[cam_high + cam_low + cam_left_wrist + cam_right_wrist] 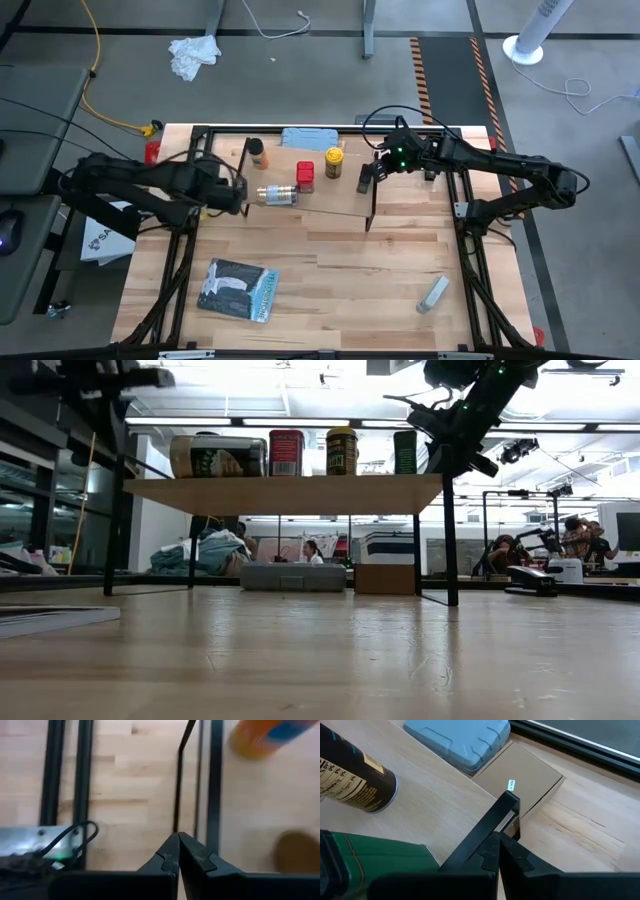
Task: Shelf spices
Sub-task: Move the shelf to the top center on the table
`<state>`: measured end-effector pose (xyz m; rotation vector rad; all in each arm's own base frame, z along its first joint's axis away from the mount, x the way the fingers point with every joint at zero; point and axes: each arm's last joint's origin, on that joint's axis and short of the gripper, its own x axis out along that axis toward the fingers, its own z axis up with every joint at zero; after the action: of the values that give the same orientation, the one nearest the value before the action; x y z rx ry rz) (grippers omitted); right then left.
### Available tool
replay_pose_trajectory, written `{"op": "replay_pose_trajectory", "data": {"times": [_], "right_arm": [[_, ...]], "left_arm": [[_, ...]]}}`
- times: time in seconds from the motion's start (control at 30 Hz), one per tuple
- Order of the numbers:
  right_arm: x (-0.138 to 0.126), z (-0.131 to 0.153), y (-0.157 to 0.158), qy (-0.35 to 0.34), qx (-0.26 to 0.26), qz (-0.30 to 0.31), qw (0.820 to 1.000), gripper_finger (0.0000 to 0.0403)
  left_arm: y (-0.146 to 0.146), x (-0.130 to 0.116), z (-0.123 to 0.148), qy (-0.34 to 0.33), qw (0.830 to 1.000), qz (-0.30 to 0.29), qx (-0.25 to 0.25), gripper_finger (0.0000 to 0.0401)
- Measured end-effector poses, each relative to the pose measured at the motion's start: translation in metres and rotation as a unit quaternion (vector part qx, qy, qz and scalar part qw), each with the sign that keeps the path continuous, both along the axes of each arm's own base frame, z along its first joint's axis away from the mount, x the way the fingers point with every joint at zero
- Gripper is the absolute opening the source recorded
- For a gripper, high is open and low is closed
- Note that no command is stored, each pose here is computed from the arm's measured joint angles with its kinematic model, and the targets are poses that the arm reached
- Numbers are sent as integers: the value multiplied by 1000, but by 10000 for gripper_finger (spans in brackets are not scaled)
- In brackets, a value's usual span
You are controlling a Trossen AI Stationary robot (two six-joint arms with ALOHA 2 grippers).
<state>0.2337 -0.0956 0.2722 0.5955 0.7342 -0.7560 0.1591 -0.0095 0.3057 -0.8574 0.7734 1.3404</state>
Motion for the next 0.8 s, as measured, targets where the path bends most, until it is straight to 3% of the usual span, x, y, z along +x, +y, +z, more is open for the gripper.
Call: {"op": "replay_pose_trajectory", "data": {"times": [0.33,0.8], "right_arm": [[0,0,0,0,-2,2,1000,0],[-1,-1,0,12,-5,15,1000,0]], "left_arm": [[-5,22,-19,69,997,-11,-21,0],[-25,29,-21,26,997,-36,-64,0]]}}
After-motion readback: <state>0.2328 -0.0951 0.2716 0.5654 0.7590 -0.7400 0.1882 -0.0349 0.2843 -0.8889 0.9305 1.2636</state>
